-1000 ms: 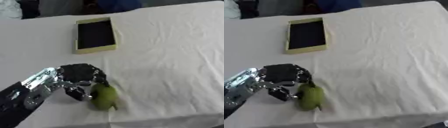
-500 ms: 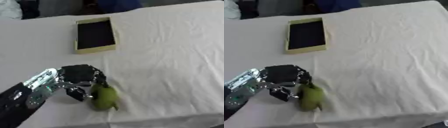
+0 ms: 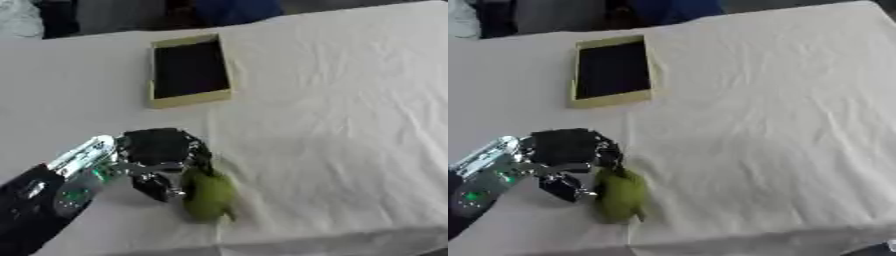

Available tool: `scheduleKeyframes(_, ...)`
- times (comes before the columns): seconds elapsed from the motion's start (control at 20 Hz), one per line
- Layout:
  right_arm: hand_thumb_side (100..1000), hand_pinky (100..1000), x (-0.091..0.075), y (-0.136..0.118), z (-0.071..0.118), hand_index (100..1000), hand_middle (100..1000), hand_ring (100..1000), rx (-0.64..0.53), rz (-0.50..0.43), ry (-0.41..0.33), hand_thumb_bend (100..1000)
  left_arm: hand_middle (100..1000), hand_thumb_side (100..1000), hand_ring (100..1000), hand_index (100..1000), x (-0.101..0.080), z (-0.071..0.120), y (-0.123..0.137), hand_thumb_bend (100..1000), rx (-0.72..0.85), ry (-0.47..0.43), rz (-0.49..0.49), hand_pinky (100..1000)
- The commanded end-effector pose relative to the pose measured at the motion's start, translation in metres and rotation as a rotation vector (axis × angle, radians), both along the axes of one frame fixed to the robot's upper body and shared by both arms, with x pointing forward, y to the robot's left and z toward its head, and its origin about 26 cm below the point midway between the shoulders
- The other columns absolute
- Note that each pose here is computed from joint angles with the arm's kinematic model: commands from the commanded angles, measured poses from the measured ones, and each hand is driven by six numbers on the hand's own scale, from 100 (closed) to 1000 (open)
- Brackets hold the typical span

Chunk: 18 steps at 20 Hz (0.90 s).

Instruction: Pick up objects on the table and place them in the box.

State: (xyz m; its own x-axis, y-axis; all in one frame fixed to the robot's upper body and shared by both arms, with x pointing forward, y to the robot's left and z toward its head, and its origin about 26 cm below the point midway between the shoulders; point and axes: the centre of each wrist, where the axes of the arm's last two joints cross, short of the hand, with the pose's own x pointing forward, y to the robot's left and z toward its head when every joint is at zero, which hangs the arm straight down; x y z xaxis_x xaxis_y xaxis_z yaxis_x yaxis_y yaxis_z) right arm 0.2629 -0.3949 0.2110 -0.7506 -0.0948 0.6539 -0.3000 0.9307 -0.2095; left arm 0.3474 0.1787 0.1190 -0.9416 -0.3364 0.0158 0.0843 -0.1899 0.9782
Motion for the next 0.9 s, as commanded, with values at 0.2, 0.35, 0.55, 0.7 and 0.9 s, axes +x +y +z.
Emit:
scheduleKeyframes(0.2,626,731,-0.0040,0.0013,0.0121,909,589,560,-0.024,-0.007,-0.032,100,491,100,655,673,0.0006,0.0044,0.0058,864,0.000,-0.028,0.011,488)
scheduleKeyframes(0.35,626,731,-0.0042,0.0012,0.0121,909,589,560,-0.025,-0.008,-0.032,100,491,100,637,669,0.0000,0.0071,0.0056,897,-0.001,-0.044,0.011,474)
scheduleKeyframes(0.55,627,731,-0.0042,0.0012,0.0114,909,589,559,-0.025,-0.008,-0.029,100,477,100,622,655,-0.0010,0.0091,0.0052,924,-0.009,-0.063,0.018,451)
scheduleKeyframes(0.7,627,730,-0.0043,0.0011,0.0112,909,588,559,-0.024,-0.008,-0.027,100,467,100,610,641,-0.0014,0.0074,0.0068,918,-0.029,-0.068,0.033,427)
scheduleKeyframes(0.9,627,730,-0.0045,0.0010,0.0106,909,587,558,-0.025,-0.009,-0.025,100,463,100,597,632,-0.0016,0.0067,0.0074,899,-0.052,-0.079,0.043,398)
